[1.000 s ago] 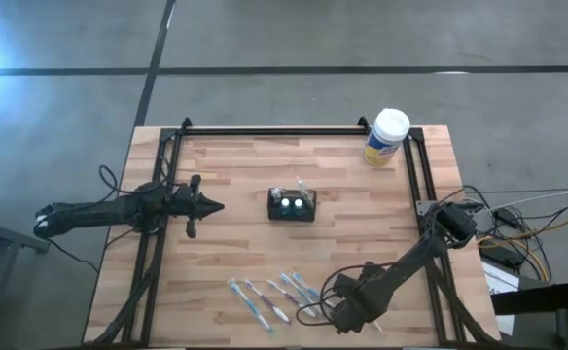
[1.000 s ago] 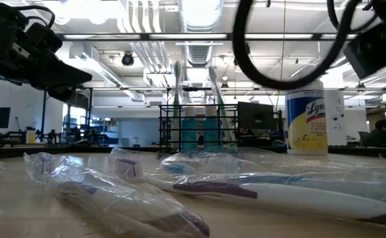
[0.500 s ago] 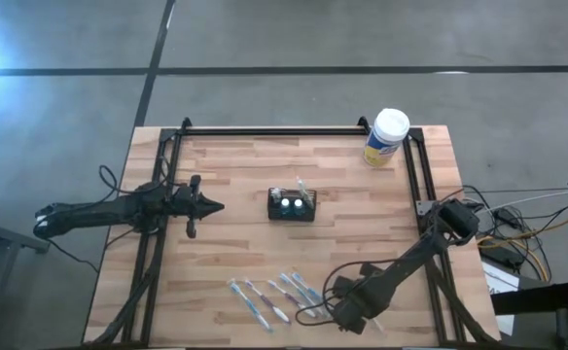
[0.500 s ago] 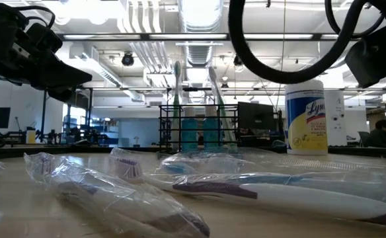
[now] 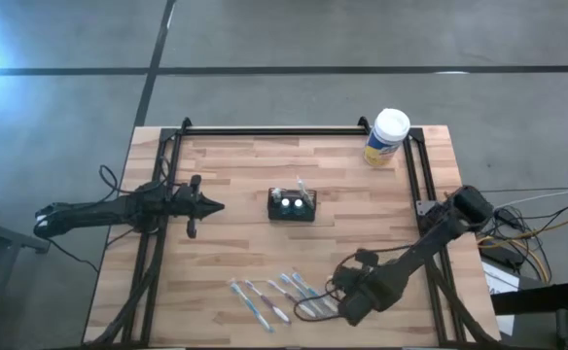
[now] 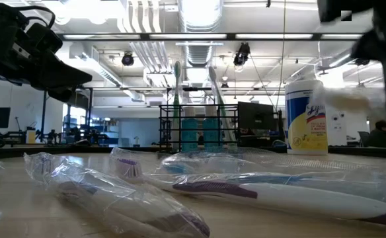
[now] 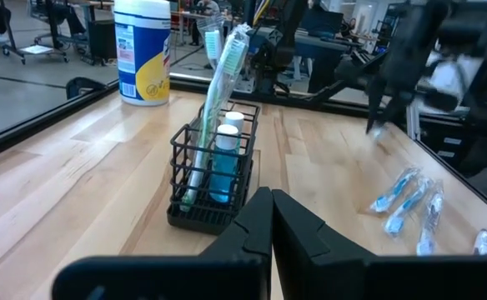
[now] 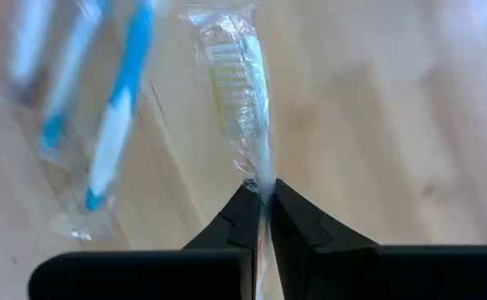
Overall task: Pick & Place toothbrushing station
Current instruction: Put the orange toothbrush into the wire organizer
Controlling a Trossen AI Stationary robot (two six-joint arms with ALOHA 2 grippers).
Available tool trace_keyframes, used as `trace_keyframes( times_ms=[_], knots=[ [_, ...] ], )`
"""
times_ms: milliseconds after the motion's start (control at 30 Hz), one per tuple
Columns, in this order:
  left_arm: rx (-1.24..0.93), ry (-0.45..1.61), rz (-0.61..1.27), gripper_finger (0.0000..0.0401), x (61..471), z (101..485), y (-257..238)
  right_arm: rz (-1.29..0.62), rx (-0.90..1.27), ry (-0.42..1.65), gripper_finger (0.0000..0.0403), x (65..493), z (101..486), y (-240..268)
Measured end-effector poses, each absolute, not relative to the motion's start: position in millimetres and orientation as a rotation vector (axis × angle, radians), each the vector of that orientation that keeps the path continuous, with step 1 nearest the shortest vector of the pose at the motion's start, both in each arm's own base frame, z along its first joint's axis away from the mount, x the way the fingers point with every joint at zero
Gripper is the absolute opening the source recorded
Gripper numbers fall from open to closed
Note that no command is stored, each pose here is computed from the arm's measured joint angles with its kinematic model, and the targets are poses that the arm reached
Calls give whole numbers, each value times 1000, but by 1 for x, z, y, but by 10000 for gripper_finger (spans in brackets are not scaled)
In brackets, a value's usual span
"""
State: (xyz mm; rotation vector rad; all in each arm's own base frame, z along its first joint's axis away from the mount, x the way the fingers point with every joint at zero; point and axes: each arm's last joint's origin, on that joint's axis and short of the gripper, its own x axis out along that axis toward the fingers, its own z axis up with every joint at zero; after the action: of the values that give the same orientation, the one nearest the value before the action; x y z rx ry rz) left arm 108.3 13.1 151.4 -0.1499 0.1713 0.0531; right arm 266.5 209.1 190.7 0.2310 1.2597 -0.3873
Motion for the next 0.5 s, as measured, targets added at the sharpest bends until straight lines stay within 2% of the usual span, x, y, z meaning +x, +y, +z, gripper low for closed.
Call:
trace_keyframes(
  times_ms=[367,500],
  knots=[
    [-144,181,53,5,109,150,13,-131,-6,686,14,264,292,188],
    [-137,184,52,5,109,150,13,-76,-76,567,14,257,308,179]
  ],
)
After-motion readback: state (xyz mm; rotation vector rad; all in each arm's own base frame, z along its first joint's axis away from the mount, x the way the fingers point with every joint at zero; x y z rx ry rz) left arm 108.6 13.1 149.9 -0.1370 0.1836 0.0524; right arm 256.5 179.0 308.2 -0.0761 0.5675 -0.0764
